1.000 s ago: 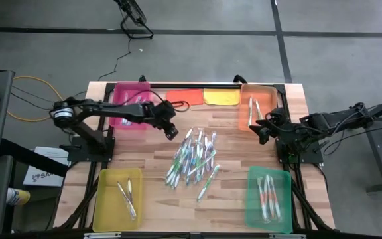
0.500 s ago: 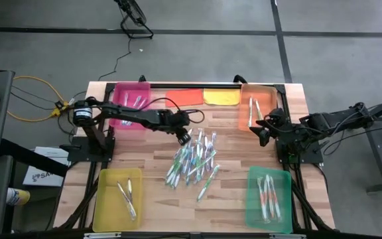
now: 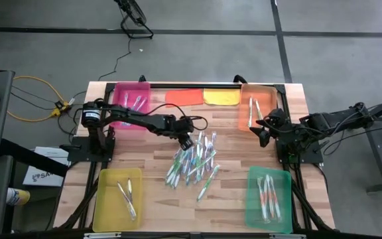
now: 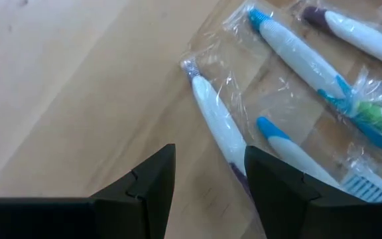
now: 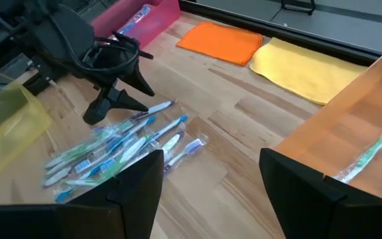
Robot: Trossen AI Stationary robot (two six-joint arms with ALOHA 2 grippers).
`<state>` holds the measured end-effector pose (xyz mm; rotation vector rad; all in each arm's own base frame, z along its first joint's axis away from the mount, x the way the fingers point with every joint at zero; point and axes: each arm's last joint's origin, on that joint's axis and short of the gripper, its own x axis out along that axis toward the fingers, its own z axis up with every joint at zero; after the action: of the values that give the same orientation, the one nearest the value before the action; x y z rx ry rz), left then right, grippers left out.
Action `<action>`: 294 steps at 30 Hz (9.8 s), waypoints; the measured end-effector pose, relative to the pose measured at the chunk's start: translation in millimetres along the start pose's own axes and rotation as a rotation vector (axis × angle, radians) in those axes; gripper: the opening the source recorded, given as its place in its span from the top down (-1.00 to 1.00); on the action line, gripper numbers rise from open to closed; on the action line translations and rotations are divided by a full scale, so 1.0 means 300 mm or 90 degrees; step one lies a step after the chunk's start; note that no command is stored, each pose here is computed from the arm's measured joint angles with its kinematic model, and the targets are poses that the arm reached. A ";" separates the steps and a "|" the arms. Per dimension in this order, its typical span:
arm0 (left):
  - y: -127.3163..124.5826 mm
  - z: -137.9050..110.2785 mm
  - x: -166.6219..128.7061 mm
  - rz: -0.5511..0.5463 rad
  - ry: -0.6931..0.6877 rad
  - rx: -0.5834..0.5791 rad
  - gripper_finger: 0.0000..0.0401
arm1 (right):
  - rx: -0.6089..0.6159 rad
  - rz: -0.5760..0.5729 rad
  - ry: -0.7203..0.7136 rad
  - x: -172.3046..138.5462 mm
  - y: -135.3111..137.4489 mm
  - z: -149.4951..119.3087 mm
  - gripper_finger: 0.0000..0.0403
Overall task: Pick & Place Toothbrushes
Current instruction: Put the purple toothbrush into the yellow bin, then put the green toothbrush into the orange bin
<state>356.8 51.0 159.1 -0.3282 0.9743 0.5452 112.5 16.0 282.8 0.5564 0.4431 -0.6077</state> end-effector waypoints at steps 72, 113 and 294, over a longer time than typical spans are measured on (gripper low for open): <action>0.047 0.015 -0.087 -0.050 0.127 -0.038 0.93 | -0.109 0.035 0.083 -0.001 -0.005 -0.019 -0.20; -0.381 -0.600 -0.747 -0.490 0.346 1.034 0.94 | -0.193 0.041 0.096 -0.002 -0.009 -0.024 -0.20; 0.136 0.603 -0.494 -0.373 -0.654 0.354 1.00 | -0.139 0.099 -0.309 0.206 0.198 0.209 -0.20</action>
<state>392.2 131.3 379.6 0.1823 -0.0183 -0.1369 210.1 -6.4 318.6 0.2196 0.0052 -0.5153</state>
